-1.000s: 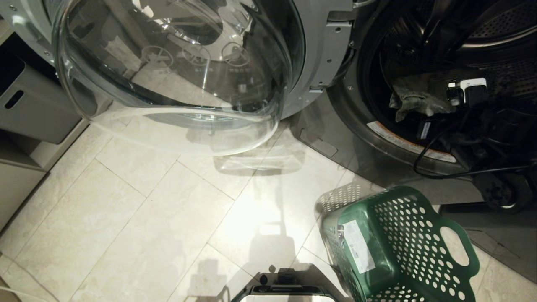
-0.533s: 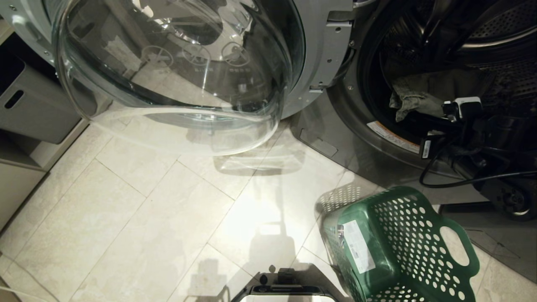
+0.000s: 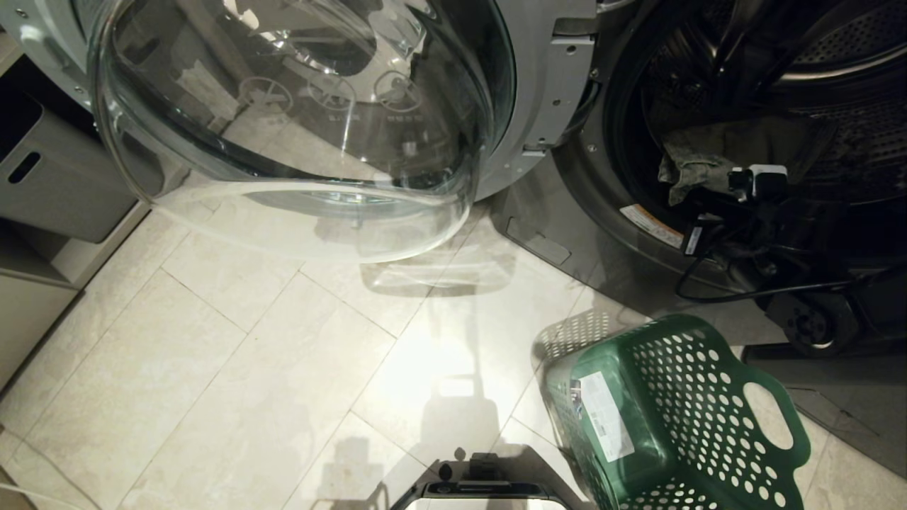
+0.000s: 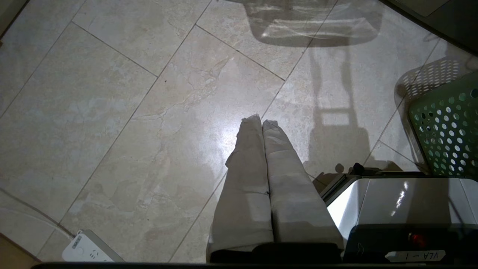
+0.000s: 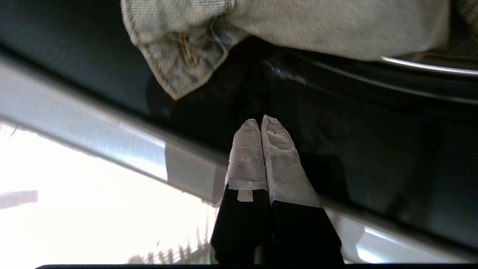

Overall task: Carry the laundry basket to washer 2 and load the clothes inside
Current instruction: Close the washing machine door with the left hand

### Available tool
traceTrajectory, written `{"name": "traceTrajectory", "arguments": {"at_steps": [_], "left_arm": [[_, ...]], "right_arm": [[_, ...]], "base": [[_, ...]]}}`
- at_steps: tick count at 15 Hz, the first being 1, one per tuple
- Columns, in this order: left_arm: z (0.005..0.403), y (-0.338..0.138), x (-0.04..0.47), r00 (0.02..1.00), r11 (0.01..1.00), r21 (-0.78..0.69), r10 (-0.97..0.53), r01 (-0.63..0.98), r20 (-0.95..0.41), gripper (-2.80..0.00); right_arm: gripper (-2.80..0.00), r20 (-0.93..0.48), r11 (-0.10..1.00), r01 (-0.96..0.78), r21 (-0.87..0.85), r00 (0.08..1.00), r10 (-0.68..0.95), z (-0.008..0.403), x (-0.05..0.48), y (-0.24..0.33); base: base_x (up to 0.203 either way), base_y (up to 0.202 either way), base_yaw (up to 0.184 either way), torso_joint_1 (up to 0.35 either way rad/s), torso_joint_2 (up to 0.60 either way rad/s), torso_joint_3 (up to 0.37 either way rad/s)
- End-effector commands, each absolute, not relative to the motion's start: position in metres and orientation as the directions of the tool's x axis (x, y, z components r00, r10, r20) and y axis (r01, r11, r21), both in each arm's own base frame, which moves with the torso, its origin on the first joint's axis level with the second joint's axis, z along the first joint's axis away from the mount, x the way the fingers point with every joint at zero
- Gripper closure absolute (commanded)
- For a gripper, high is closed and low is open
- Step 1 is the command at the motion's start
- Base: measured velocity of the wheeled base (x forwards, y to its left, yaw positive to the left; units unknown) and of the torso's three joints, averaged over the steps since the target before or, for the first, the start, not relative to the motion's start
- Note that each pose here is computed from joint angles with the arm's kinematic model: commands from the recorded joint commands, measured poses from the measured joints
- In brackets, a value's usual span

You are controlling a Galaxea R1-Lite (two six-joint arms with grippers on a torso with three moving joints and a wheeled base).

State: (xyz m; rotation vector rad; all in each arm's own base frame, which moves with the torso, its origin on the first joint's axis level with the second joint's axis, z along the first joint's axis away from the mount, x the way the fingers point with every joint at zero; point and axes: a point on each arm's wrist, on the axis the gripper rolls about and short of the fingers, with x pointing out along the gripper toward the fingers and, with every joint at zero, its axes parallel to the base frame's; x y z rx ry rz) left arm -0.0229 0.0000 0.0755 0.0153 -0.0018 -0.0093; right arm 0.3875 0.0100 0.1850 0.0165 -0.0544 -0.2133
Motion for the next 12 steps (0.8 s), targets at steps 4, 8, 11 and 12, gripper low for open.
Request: {"name": "traceTrajectory", "arguments": {"at_steps": [4, 8, 11, 12], "left_arm": [[0.076, 0.000, -0.023, 1.000, 1.000, 0.015, -0.009, 0.009, 0.001, 0.00], [0.075, 0.000, -0.023, 1.000, 1.000, 0.015, -0.009, 0.009, -0.001, 0.00], [0.076, 0.000, -0.023, 1.000, 1.000, 0.015, -0.009, 0.009, 0.001, 0.00], [0.075, 0.000, -0.023, 1.000, 1.000, 0.015, -0.009, 0.009, 0.000, 0.00]], "right_arm": [[0.00, 0.105, 0.976, 0.207, 0.073, 0.971, -0.214, 0.186, 0.414, 0.011], [0.00, 0.151, 0.976, 0.201, 0.080, 0.966, -0.211, 0.200, 0.416, 0.013], [0.00, 0.175, 0.978, 0.192, 0.087, 0.963, -0.204, 0.198, 0.433, 0.018], [0.00, 0.191, 0.977, 0.191, 0.091, 0.960, -0.205, 0.198, 0.440, 0.019]], "base": [[0.000, 0.000, 0.000, 0.000, 0.00, 0.000], [0.000, 0.000, 0.000, 0.000, 0.00, 0.000], [0.000, 0.000, 0.000, 0.000, 0.00, 0.000], [0.000, 0.000, 0.000, 0.000, 0.00, 0.000]]}}
